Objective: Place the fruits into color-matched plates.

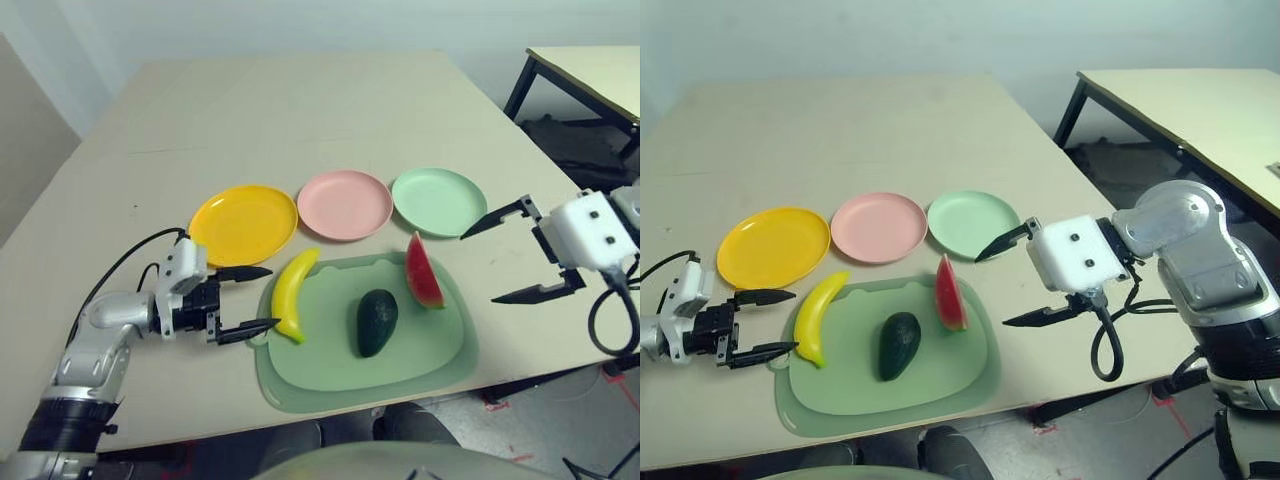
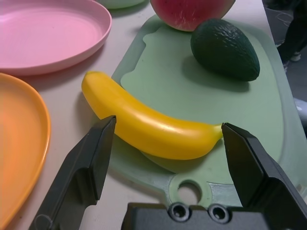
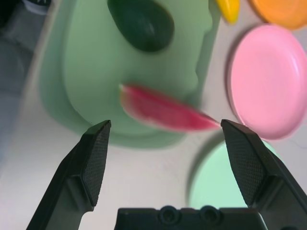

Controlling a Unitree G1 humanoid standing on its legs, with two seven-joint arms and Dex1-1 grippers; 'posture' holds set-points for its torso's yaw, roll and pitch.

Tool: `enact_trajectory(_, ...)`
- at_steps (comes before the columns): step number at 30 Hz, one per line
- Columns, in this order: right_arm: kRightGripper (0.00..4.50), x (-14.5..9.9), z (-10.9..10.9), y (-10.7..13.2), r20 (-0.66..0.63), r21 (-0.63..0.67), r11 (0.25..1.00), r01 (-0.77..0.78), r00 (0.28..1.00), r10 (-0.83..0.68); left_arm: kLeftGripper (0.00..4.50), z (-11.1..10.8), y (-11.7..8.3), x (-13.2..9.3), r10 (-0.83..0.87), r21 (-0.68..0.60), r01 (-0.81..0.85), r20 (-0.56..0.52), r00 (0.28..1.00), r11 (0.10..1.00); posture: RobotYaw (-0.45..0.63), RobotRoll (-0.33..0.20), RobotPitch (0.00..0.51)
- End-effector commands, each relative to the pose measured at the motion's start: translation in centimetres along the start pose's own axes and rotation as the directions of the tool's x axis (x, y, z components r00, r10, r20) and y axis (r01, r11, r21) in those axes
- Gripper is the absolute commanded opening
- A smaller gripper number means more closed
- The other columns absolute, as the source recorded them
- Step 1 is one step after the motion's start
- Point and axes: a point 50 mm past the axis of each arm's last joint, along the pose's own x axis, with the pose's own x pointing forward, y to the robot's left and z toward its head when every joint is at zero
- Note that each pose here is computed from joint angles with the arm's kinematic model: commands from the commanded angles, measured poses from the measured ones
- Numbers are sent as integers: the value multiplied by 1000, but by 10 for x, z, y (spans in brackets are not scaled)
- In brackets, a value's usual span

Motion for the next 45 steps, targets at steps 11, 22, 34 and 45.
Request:
enact_trajectory(11,4500,24,-7,-18,-162,-216,955,-201,972,168,4472,12,1,-5,27,23,-26,-20,999,999,76,0,2)
enact_trajectory(22,4500,51,-15,-34,-205,-267,922,-279,952,228,4472,16,-6,0,1,33,-1,-18,1000,999,99,0,18)
enact_trajectory(34,4500,79,-7,-36,-148,-308,907,-287,956,253,4472,26,-6,6,-29,68,30,-17,999,997,102,0,30)
enact_trajectory(45,4500,93,-18,-19,-168,-280,887,-367,928,331,4472,24,-4,4,5,64,-4,-19,1000,998,109,0,29)
